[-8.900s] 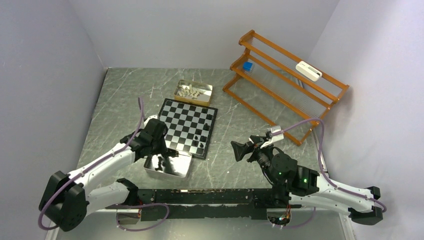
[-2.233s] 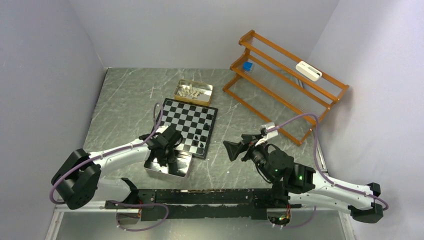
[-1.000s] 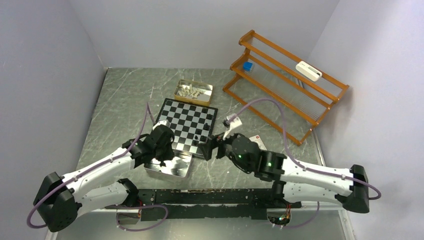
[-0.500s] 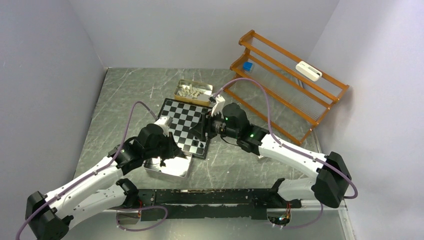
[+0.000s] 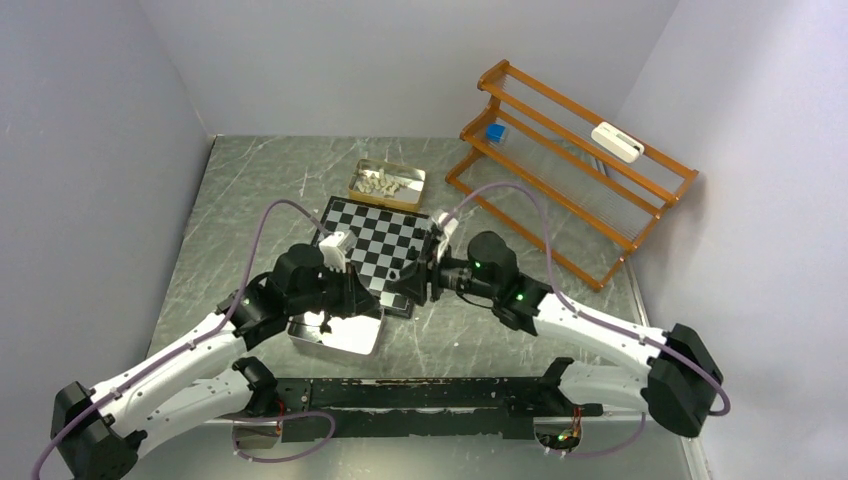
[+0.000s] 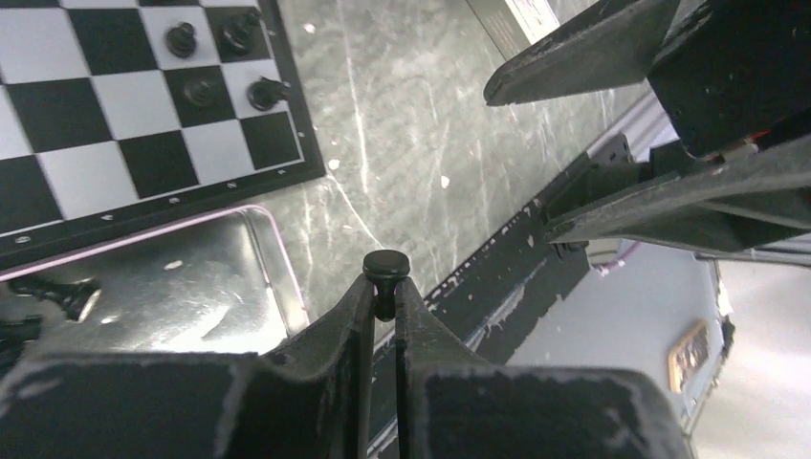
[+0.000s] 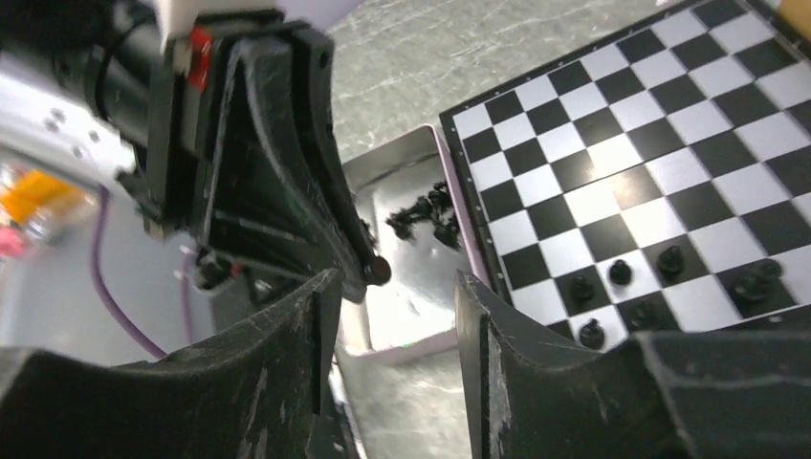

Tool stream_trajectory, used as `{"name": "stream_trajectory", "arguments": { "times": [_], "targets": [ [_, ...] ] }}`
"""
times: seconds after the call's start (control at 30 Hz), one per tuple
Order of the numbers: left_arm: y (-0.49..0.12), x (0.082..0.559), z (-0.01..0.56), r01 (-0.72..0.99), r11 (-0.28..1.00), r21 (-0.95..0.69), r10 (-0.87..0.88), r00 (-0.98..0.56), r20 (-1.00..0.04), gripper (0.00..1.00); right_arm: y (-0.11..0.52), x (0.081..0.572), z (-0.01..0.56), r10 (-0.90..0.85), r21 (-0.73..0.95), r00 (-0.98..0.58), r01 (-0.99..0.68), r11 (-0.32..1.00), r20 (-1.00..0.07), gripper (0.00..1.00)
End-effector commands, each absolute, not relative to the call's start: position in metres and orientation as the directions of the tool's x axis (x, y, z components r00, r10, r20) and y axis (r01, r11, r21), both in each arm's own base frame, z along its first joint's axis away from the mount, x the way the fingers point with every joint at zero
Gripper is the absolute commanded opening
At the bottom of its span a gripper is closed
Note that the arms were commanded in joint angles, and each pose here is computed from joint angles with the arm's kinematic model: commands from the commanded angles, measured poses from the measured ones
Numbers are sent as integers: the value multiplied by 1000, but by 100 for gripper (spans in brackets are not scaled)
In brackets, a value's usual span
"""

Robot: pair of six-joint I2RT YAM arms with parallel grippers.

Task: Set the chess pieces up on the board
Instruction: Place the chess piece on the chessboard.

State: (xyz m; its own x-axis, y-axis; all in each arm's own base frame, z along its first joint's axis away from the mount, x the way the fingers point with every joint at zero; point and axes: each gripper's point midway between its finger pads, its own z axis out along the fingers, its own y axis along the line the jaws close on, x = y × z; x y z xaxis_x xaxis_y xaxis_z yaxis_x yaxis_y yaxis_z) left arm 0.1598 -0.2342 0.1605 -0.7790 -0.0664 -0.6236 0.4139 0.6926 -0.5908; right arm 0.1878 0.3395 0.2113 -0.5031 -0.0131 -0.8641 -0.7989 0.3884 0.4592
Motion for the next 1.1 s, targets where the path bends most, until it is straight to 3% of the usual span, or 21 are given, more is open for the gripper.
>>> {"name": "stream_trajectory", "arguments": {
  "times": [0.0, 0.17, 0.27, 0.6, 0.8, 1.07],
  "targets": [
    [-257, 144, 181, 517, 566, -642, 3, -780, -625, 5, 323, 179, 227, -44, 27, -41, -962, 272, -998, 54],
    [-265, 128, 190, 565, 495, -660, 105, -793, -600, 6, 309, 161, 215, -108, -372, 360, -920, 120, -927, 72],
    [-266, 124, 194, 583, 477, -658, 140, -789, -598, 6, 309, 161, 212, -156, -466, 454, -883, 52, -877, 74],
    [-280, 110, 201, 587, 366, -722, 189, -807, -560, 6, 320, 140, 214, -78, -611, 617, -786, -92, -783, 61],
    [-284, 105, 206, 589, 325, -740, 200, -808, -555, 6, 327, 122, 198, -103, -629, 651, -755, -184, -752, 60],
    [-284, 104, 201, 581, 329, -744, 218, -814, -539, 7, 335, 118, 199, -130, -691, 710, -704, -167, -692, 55]
  ]
}}
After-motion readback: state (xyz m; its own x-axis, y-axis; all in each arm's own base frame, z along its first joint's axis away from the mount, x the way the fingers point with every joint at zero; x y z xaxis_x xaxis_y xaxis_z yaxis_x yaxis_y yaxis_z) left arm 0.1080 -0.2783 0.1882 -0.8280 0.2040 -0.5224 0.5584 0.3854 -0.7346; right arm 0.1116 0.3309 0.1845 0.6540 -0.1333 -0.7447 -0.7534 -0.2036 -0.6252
